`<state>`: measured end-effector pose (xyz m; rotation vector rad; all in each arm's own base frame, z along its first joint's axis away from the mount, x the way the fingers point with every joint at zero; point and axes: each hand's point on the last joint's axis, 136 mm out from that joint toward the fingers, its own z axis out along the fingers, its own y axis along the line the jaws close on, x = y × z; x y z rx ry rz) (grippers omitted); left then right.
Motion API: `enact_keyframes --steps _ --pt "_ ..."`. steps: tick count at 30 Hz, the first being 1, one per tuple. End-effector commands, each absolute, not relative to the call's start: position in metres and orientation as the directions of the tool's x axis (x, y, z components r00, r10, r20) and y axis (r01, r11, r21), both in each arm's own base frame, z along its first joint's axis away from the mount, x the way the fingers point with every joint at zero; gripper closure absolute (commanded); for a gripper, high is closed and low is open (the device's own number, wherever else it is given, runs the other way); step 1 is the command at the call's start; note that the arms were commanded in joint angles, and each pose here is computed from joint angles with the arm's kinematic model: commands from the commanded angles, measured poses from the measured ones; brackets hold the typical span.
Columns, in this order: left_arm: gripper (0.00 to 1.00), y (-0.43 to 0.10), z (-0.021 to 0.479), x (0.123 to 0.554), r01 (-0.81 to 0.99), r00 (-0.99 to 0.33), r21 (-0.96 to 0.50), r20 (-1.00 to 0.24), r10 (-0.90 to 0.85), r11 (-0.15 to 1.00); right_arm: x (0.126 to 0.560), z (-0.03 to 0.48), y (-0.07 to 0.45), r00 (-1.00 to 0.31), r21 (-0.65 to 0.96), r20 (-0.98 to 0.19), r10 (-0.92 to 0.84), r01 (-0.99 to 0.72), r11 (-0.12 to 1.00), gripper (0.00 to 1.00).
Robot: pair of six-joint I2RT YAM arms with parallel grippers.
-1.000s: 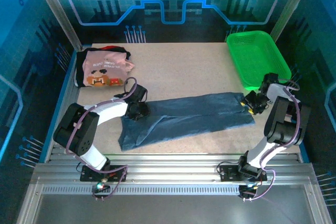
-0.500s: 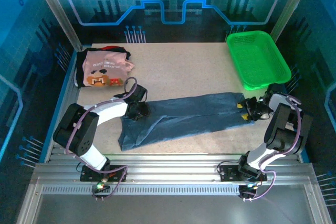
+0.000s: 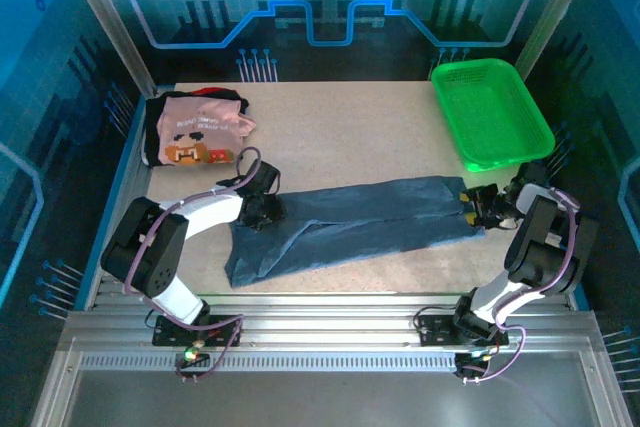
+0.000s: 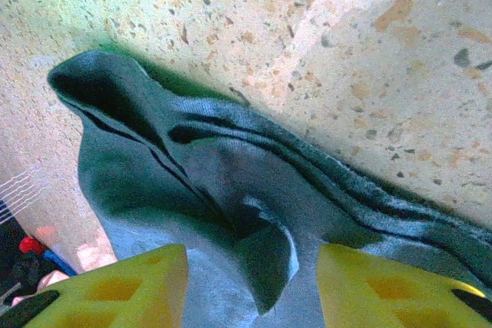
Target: Fold and stack the t-shirts
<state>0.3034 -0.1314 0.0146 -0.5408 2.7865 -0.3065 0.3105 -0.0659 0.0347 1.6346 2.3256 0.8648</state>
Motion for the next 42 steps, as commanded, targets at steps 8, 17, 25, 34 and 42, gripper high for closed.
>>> enact_keyframes --steps 8,17,25,34,42 --pt "0.5 -0.095 -0.022 0.248 -0.371 -0.923 -0.054 -0.088 -0.374 0.927 0.305 0.031 -0.061 -0.356 0.541 0.27 0.895 0.825 0.165 0.55" --pt "0.5 -0.096 -0.023 0.248 -0.369 -0.924 -0.053 -0.084 -0.373 0.928 0.304 0.027 -0.057 -0.347 0.54 0.312 0.884 0.831 0.136 0.58" --pt "0.51 -0.095 -0.023 0.248 -0.37 -0.925 -0.047 -0.081 -0.372 0.928 0.309 0.026 -0.063 -0.327 0.534 0.313 0.891 0.837 0.12 0.9" --pt "0.51 -0.093 -0.023 0.247 -0.376 -0.923 -0.033 -0.077 -0.377 0.926 0.318 0.048 -0.079 -0.374 0.524 0.229 0.899 0.826 0.21 1.0" --pt "0.51 -0.09 -0.024 0.245 -0.379 -0.923 -0.007 -0.066 -0.378 0.925 0.327 0.063 -0.084 -0.486 0.51 0.125 0.865 0.779 0.364 1.0"
